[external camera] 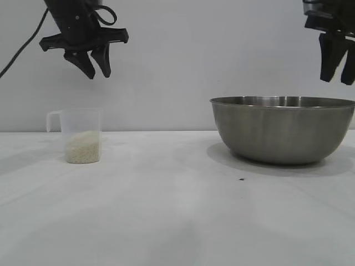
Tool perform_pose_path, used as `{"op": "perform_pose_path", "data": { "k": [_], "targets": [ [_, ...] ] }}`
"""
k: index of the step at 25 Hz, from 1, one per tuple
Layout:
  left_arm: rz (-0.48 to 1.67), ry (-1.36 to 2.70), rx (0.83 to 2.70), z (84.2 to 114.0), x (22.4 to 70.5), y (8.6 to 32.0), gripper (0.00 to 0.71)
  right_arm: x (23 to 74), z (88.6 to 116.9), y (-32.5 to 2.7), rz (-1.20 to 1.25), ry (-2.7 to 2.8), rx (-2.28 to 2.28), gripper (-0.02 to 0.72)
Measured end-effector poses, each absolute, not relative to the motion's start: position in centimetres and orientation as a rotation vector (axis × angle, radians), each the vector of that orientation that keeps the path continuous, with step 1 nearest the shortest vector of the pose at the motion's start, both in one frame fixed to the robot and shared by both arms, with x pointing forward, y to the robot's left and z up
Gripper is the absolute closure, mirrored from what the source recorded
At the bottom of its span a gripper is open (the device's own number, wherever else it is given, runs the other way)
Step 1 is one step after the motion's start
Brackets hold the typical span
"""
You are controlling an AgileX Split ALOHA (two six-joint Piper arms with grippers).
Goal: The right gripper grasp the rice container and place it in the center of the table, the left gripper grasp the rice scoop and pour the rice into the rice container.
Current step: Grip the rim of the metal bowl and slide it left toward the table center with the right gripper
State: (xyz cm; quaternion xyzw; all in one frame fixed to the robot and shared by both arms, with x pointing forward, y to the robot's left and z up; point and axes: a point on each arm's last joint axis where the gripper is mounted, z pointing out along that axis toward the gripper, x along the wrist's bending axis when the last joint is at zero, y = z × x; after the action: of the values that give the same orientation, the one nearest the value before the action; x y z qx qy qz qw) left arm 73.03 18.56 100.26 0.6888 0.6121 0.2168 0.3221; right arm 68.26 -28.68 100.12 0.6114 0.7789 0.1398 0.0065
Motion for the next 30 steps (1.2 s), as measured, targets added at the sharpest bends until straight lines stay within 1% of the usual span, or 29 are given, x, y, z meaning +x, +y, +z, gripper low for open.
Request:
{"op": "perform_pose_path", "data": {
  "k": [2,3,4,5,8,11,16,19,21,25,30],
  "targets": [
    [0.569,1.607,1.809,100.3,73.0,18.6,0.488,68.6,98.7,-28.7,0.409,2.455,1.941,0.380],
    [0.570,1.606,1.810,100.3,73.0,18.6,0.488,68.7,98.0,-28.7,0.396,2.465,1.952,0.426],
    [0.570,1.606,1.810,100.3,73.0,18.6,0.488,68.8,97.1,-28.7,0.379,2.475,1.966,0.438],
    [0.570,1.606,1.810,100.3,73.0,18.6,0.488,69.0,96.4,-28.7,0.365,2.485,1.977,0.432],
    [0.570,1.606,1.810,100.3,73.0,18.6,0.488,69.2,94.9,-28.6,0.344,2.503,2.007,0.587],
    [0.570,1.606,1.810,100.3,73.0,18.6,0.488,69.2,94.6,-27.8,0.366,2.520,2.011,0.703],
    [0.570,1.606,1.810,100.3,73.0,18.6,0.488,68.5,94.3,-23.2,0.334,2.645,1.893,0.703],
    [0.570,1.606,1.810,100.3,73.0,18.6,0.488,67.2,93.5,-19.9,0.273,2.754,1.815,0.703],
    [0.570,1.606,1.810,100.3,73.0,18.6,0.488,66.6,93.2,-18.5,0.248,2.801,1.778,0.703],
    [0.570,1.606,1.810,100.3,73.0,18.6,0.488,65.8,93.3,-16.4,0.236,2.848,1.704,0.703],
    [0.567,1.608,1.813,100.2,73.0,18.6,0.488,65.4,93.5,-15.2,0.235,2.875,1.660,0.703]
  ]
}}
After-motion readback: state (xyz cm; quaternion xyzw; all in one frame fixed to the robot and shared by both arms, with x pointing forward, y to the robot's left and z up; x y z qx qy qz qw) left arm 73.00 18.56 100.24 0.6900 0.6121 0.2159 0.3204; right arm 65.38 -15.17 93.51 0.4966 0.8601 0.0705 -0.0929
